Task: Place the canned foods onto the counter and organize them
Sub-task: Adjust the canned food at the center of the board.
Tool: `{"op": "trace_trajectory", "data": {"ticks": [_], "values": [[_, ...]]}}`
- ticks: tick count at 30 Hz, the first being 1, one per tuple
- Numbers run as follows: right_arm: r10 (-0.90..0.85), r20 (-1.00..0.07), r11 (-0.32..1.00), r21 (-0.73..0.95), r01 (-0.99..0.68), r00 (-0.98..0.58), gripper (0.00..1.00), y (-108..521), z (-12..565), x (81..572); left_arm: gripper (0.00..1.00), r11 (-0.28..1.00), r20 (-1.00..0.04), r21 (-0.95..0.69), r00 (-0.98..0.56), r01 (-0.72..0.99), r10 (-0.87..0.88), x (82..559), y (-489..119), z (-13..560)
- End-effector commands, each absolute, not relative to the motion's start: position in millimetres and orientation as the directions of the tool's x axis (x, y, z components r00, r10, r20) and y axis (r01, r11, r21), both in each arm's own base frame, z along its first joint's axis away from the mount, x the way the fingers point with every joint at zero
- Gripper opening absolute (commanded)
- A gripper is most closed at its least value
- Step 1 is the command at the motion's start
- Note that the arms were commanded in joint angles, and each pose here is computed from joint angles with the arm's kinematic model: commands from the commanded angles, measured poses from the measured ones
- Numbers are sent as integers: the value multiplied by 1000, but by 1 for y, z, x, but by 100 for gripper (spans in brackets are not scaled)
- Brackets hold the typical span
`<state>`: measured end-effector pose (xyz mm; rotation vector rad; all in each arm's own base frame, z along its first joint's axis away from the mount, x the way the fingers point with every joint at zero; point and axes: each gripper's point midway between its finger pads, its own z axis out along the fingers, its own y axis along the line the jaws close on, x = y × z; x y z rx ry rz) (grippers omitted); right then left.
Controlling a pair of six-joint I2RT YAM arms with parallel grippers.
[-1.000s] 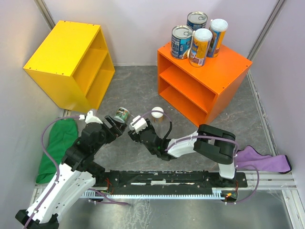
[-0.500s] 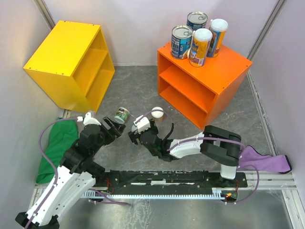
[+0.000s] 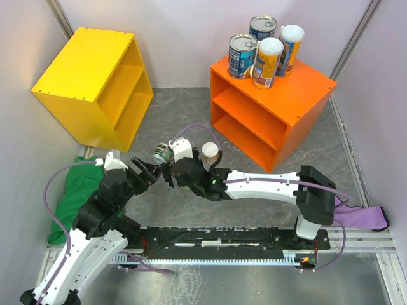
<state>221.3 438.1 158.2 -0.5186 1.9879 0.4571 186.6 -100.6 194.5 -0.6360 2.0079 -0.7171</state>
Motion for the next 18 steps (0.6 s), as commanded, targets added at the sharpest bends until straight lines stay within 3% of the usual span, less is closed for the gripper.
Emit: {"op": "trace_trajectory", "data": {"ticks": [1,18], "values": [[-183,-797,853,162,-496,-575,99,424,155,196,88,656,-547,-739,-432,-153,-717,184,-96,212],[-252,-738,891,75,-447,-626,99,416,122,196,88,666,-564,-734,-429,-131,-706,178,-94,207]]}}
